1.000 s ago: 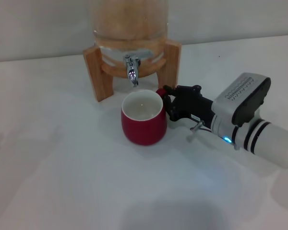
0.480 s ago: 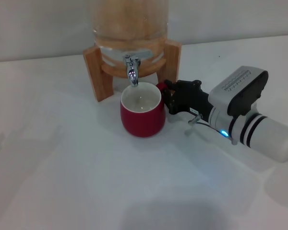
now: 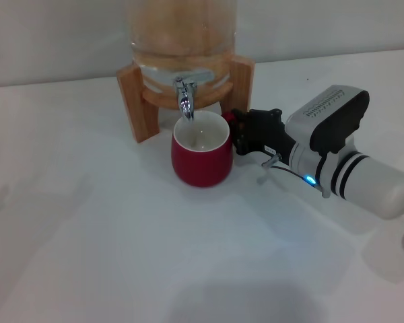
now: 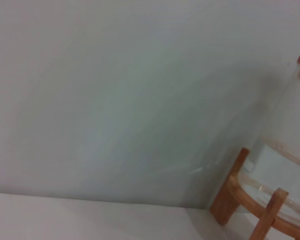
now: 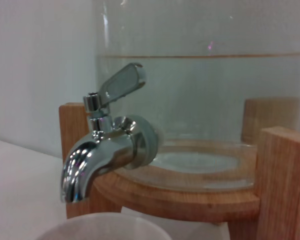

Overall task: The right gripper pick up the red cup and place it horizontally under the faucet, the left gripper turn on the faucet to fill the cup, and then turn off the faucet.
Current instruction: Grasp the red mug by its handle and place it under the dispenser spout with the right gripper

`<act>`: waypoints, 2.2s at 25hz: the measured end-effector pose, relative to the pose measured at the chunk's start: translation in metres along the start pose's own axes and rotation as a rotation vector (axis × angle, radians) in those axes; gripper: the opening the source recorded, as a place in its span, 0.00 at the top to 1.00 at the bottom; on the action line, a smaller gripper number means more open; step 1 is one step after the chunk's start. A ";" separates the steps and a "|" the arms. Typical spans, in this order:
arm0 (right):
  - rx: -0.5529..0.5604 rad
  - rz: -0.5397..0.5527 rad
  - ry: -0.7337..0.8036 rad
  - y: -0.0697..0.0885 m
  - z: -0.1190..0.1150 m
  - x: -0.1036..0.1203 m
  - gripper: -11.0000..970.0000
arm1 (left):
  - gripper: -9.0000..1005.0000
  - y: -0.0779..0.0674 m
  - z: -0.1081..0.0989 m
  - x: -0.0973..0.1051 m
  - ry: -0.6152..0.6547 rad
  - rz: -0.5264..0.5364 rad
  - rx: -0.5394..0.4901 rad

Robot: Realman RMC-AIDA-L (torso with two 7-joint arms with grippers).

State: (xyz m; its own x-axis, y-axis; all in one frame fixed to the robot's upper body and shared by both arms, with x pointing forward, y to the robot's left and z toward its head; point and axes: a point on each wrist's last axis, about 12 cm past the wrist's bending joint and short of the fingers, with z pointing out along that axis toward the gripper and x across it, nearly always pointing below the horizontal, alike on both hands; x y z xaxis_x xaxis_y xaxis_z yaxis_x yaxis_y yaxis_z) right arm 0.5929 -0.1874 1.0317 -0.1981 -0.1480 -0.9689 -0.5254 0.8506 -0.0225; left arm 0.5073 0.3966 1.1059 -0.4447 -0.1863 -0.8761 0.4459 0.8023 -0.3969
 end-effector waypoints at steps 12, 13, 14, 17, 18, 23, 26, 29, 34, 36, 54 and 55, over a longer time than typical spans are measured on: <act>-0.003 -0.012 0.002 0.000 0.002 -0.002 0.81 | 0.20 0.000 0.001 0.000 -0.002 0.000 -0.004; -0.004 -0.013 0.002 0.000 0.002 -0.002 0.81 | 0.20 0.000 0.001 0.000 -0.002 0.000 -0.004; -0.005 -0.014 0.001 0.001 0.002 -0.002 0.81 | 0.20 0.000 0.001 0.000 -0.002 0.000 -0.005; -0.024 -0.030 -0.001 0.003 0.002 -0.002 0.81 | 0.20 0.000 0.001 0.000 -0.002 0.000 -0.005; -0.031 -0.037 -0.002 0.004 0.003 -0.003 0.81 | 0.20 0.000 0.001 0.000 -0.002 0.000 -0.006; -0.042 -0.045 -0.003 0.005 0.003 -0.003 0.80 | 0.20 0.001 0.000 0.000 -0.003 -0.001 -0.006; -0.043 -0.044 -0.005 0.005 0.003 -0.003 0.80 | 0.20 0.001 0.000 0.000 -0.003 -0.002 -0.007; -0.040 -0.040 -0.006 0.004 0.002 -0.003 0.80 | 0.20 0.001 0.000 0.000 -0.002 -0.001 -0.006; -0.043 -0.041 -0.010 0.005 0.003 -0.004 0.77 | 0.20 0.001 0.000 0.000 -0.002 -0.001 -0.006; -0.048 -0.045 -0.008 0.005 0.002 -0.003 0.76 | 0.20 0.001 0.000 0.000 -0.003 -0.001 -0.006; -0.051 -0.044 -0.012 0.005 0.000 -0.002 0.60 | 0.20 0.001 -0.001 -0.002 -0.005 0.003 -0.004; -0.052 -0.044 -0.012 0.005 0.000 -0.002 0.60 | 0.20 0.001 -0.001 -0.002 -0.005 0.004 -0.005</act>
State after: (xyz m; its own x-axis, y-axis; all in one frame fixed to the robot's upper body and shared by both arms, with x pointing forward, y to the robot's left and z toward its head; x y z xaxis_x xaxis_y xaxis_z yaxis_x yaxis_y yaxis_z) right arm 0.5909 -0.1831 1.0337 -0.1637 -0.1781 -0.9703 -0.5753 0.8162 -0.0528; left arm 0.5083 0.3986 1.1076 -0.4396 -0.1859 -0.8787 0.4436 0.8057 -0.3924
